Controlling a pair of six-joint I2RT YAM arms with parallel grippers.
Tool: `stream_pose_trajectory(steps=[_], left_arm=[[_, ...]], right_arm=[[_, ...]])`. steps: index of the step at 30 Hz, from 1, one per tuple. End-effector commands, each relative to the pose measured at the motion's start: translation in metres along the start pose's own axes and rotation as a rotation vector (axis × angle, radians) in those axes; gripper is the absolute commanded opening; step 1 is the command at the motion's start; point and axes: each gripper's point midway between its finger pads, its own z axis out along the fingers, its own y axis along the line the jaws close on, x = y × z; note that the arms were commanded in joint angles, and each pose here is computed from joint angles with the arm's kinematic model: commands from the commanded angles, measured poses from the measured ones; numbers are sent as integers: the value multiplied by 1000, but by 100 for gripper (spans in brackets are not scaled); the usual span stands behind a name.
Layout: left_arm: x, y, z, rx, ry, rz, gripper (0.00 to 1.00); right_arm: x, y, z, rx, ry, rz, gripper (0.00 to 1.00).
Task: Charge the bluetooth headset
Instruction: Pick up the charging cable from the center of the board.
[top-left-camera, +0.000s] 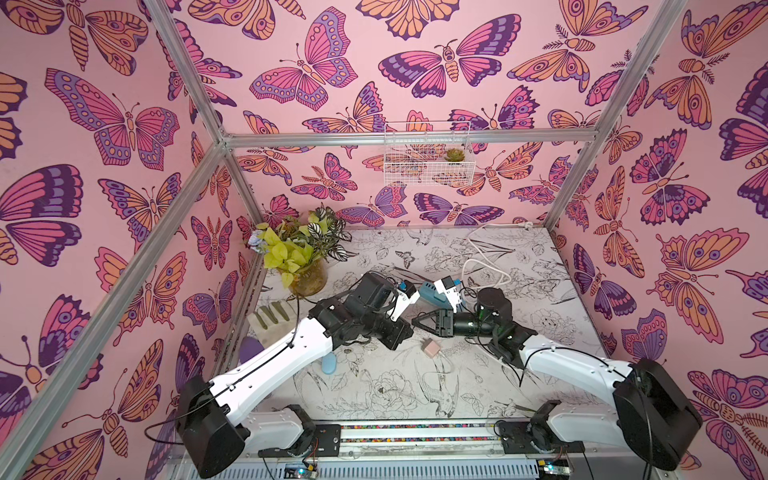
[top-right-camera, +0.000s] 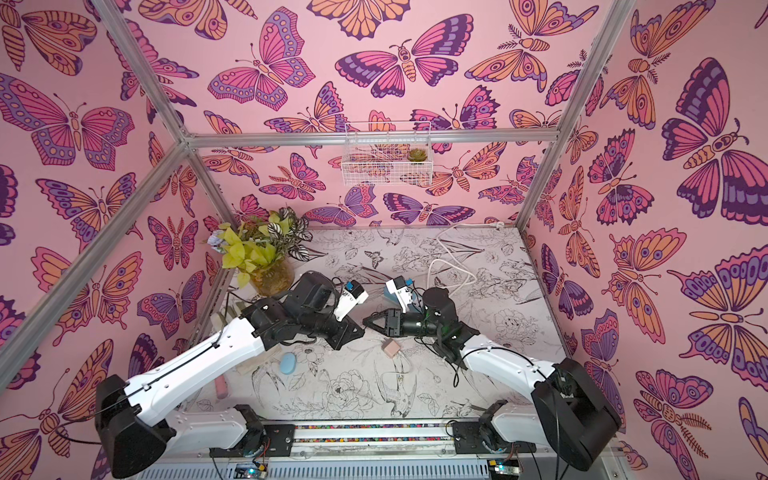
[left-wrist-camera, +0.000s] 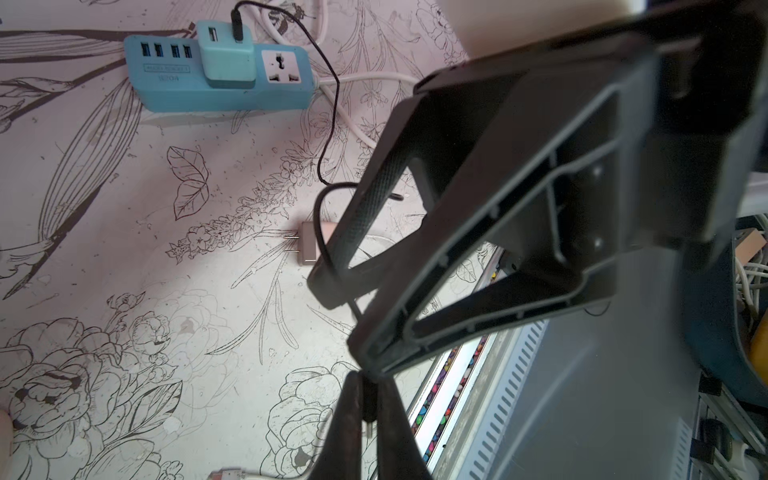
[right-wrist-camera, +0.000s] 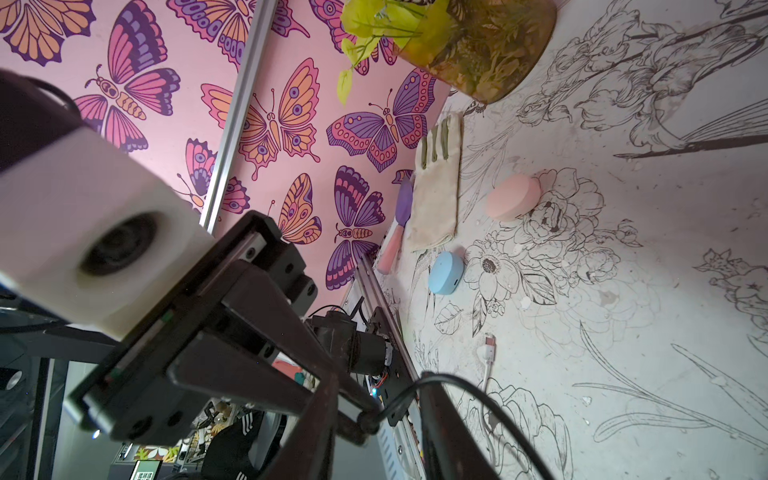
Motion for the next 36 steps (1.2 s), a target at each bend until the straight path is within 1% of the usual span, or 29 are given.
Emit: stream_pose_trajectory(steps=[1, 4, 11, 12, 13, 15, 17, 18, 21, 28, 33, 36], left_arm=[[-2, 0, -3, 11, -21, 16, 0], [-2, -1, -3, 18, -22, 16, 0], [0, 0, -2, 20, -23, 12, 0], [-1, 0, -2, 19, -24, 10, 3], [-1, 1, -2, 13, -27, 8, 7], [0, 4, -2, -3, -28, -2, 25], [0, 7, -2, -17, -35, -8, 36], [2, 9, -3, -26, -37, -11, 37], [1, 12, -5, -40, -52, -15, 38], [3, 14, -5, -52, -56, -22, 38], [-1, 16, -5, -61, -78, -25, 34], [-4, 16, -4, -59, -84, -25, 29]], right_arm=[[0, 3, 2, -21, 18, -13, 31], [0, 4, 3, -31, 25, -13, 19], [-5, 14, 3, -53, 19, -33, 3], [-5, 14, 3, -54, 21, -30, 1], [-5, 15, 3, -53, 22, -29, 0], [-6, 14, 3, -45, 16, -15, 0], [-9, 14, 2, -40, 5, 6, 0], [-11, 15, 2, -31, 1, 18, 0], [-15, 13, 2, 3, -6, 47, 0], [-20, 16, 1, 16, -25, 89, 0], [-20, 18, -1, 15, -29, 99, 0], [-19, 18, -1, 13, -30, 108, 0]])
